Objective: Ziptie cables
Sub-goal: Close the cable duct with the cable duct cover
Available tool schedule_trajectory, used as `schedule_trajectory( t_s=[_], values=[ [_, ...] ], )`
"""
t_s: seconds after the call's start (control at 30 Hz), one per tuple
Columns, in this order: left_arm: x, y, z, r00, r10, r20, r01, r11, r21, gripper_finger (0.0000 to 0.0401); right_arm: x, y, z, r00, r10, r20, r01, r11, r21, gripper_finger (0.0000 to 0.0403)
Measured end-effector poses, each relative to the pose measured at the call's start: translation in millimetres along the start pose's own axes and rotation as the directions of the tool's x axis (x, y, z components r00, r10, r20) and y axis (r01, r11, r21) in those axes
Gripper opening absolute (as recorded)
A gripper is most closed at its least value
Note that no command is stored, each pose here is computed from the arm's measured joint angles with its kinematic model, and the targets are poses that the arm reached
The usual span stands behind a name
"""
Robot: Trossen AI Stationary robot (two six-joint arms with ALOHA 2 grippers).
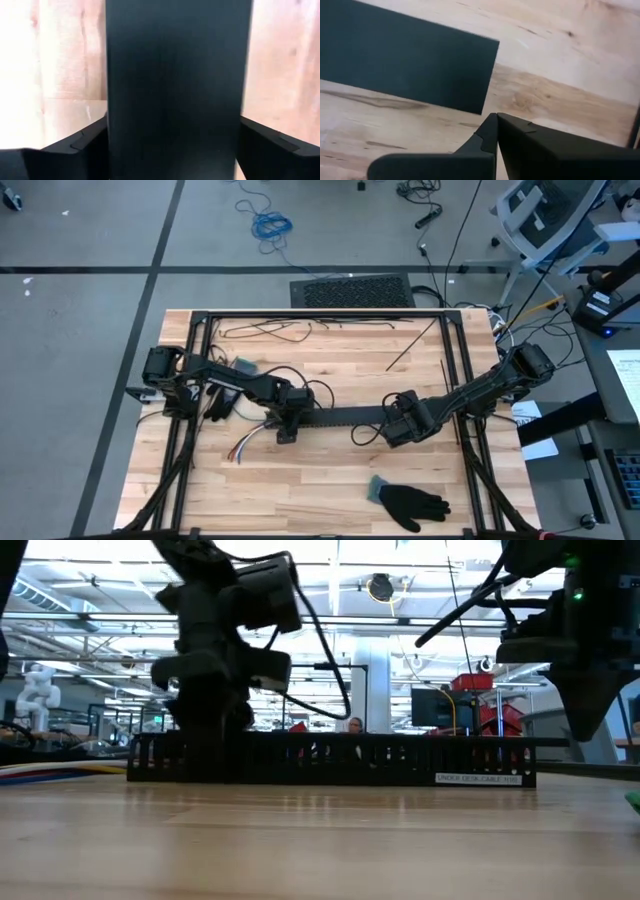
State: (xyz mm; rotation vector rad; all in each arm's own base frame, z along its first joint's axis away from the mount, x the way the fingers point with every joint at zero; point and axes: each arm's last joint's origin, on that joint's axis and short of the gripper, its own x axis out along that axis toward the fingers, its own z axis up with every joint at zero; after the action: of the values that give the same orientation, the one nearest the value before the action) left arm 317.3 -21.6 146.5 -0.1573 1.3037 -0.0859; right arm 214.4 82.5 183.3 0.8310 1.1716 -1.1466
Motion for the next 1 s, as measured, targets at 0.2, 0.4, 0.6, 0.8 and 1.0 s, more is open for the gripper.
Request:
schedule_trajectory(
  t_s=[0.2,0.4,0.6,0.8,1.0],
  values=[
    [-23,0,15,0.999,-0.01,-0.044,0.009,1.0,-0.028,0.0345,0,-1,1,1.0,-0.004,0.018,0.005,0.998,-0.056,0.0],
    [-53,3,2,0.996,0.012,-0.093,-0.016,0.999,-0.051,0.0345,0,-1,1,1.0,-0.005,0.018,0.006,0.998,-0.066,0.0],
    [-75,3,-23,0.999,0.043,-0.006,-0.043,0.992,-0.121,0.0345,0,-1,1,1.0,-0.008,0.019,0.009,0.998,-0.066,0.0],
    [-69,2,-51,1.0,0.021,-0.014,-0.023,0.982,-0.189,0.0345,0,-1,1,1.0,-0.011,0.019,0.012,0.998,-0.067,0.0],
    [-54,-4,-67,1.0,0.007,-0.019,-0.01,0.986,-0.165,0.0345,0,-1,1,1.0,-0.012,0.019,0.013,0.997,-0.07,0.0]
  ],
)
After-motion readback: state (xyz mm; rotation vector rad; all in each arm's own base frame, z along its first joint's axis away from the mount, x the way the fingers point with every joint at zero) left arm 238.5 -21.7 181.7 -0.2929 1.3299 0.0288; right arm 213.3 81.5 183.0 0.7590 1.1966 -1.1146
